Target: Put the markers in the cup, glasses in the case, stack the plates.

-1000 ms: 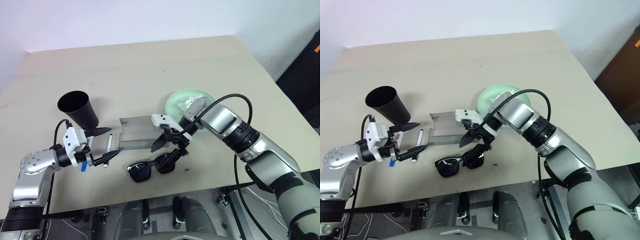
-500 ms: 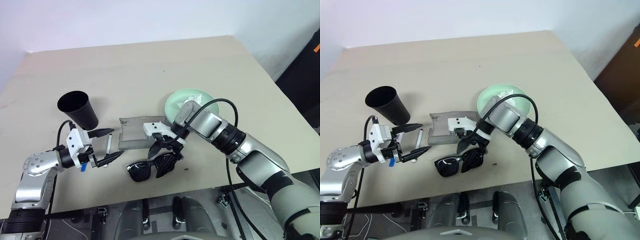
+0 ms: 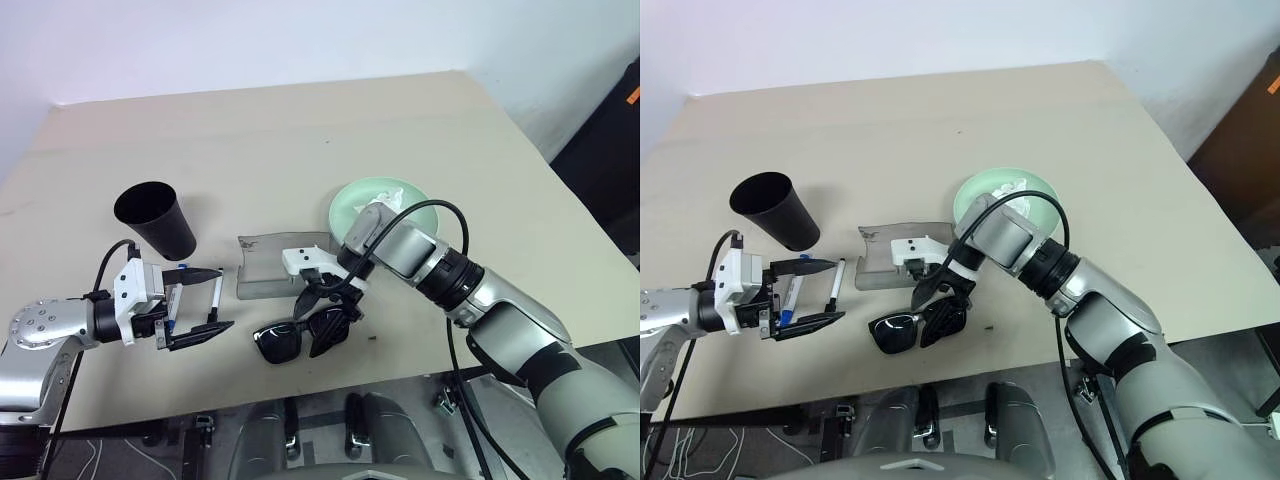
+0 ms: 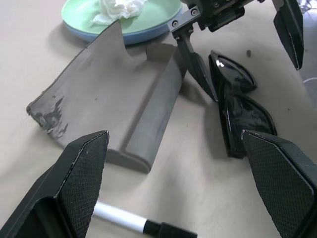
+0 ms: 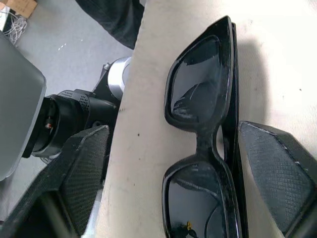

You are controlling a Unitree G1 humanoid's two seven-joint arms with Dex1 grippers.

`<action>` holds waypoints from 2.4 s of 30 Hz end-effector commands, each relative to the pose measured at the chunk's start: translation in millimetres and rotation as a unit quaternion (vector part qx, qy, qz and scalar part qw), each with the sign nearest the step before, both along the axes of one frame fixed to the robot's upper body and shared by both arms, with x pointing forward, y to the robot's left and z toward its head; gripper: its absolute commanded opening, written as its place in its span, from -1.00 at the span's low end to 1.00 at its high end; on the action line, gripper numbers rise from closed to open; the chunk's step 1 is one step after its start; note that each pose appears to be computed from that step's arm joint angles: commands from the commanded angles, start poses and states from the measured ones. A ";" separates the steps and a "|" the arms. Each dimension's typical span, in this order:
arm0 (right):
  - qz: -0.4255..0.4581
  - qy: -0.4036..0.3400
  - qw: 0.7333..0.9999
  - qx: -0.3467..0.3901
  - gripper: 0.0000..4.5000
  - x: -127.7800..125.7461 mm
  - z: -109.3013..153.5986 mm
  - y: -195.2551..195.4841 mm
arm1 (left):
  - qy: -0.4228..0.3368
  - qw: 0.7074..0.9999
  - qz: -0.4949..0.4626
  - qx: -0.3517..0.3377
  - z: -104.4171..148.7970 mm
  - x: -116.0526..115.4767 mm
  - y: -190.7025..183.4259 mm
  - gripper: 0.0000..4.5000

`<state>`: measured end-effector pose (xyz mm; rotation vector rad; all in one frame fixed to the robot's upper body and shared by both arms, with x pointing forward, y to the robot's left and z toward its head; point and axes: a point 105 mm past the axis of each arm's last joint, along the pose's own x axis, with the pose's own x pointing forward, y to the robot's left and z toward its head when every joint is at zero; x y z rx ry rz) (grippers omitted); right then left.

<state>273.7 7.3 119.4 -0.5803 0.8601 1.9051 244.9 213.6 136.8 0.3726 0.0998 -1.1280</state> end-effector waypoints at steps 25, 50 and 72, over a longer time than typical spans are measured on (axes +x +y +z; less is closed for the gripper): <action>-0.036 0.010 0.992 0.117 -0.99 15.5 100.3 12.9 | -0.028 0.999 0.033 0.003 5.0 2.5 8.4 1.00; -0.100 -0.058 0.988 0.104 -0.99 73.8 59.7 29.4 | -0.036 0.996 0.078 0.006 4.4 -4.5 23.4 1.00; -0.087 -0.072 0.990 0.087 -0.51 70.0 34.8 33.3 | -0.036 0.997 0.063 0.011 -1.7 0.8 17.9 1.00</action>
